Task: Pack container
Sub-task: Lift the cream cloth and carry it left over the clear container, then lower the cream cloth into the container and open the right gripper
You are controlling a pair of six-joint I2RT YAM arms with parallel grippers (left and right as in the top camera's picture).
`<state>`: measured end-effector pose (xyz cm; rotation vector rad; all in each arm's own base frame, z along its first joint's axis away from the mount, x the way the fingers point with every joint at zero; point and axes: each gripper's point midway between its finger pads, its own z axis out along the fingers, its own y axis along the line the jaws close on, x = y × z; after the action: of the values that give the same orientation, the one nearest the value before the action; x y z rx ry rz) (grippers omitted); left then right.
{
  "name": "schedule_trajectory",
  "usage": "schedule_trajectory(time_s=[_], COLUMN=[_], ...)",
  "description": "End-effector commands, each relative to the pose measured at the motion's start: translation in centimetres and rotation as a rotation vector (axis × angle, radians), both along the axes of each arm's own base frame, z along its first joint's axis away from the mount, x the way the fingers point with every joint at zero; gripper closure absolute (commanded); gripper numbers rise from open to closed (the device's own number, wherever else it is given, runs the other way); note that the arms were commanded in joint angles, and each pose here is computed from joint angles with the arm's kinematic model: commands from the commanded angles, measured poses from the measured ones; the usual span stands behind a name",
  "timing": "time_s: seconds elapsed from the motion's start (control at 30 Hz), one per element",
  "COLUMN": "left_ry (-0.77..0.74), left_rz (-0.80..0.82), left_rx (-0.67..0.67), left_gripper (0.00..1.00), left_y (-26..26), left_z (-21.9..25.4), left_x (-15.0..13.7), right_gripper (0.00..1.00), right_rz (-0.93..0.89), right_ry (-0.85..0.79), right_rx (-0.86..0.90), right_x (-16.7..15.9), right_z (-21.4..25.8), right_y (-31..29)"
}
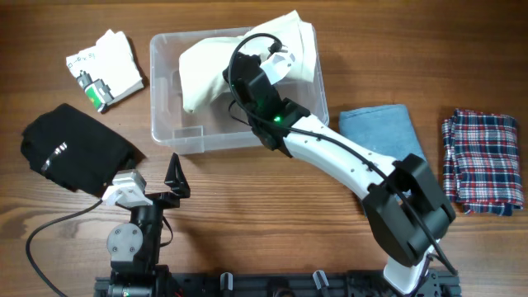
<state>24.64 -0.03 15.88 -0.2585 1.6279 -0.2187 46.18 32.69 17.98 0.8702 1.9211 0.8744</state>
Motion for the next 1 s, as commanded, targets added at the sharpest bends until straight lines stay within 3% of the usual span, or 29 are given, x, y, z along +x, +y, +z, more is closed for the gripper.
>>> schedule_trajectory(time_s=[0.0,0.6,0.63,0.77,0.87,0.97], left_ry=[0.000,0.000,0.000,0.000,0.000,0.000], left_rz=[-0.004,-0.004,-0.004,-0.004,-0.004,-0.004], left_rx=[0.023,0.023,0.023,0.023,0.023,0.023], left_gripper=[0.00,0.00,0.00,0.00,0.00,0.00], left_y=[0.0,0.0,0.0,0.0,0.0,0.0], left_z=[-0.1,-0.1,-0.1,-0.1,-0.1,-0.1], left_x=[0.0,0.0,0.0,0.0,0.0,0.0], right_gripper=[0.93,0.87,0.82,0.31,0.18,0.11], right_rz=[0.015,0.111,0.111,0.114,0.120,0.147], right_ry=[-0.002,-0.017,-0.016,-0.015,-0.010,-0.001], right_rx=[0.061,-0.017,-0.017,-0.015,-0.016,-0.007], right_x=[0.1,-0.3,-0.3,-0.3,-0.4,-0.6], right_z=[0.4,-0.1,-0.1,-0.1,-0.3,-0.3], right_y=[0.9,2.0,2.0,2.1,2.2,2.6])
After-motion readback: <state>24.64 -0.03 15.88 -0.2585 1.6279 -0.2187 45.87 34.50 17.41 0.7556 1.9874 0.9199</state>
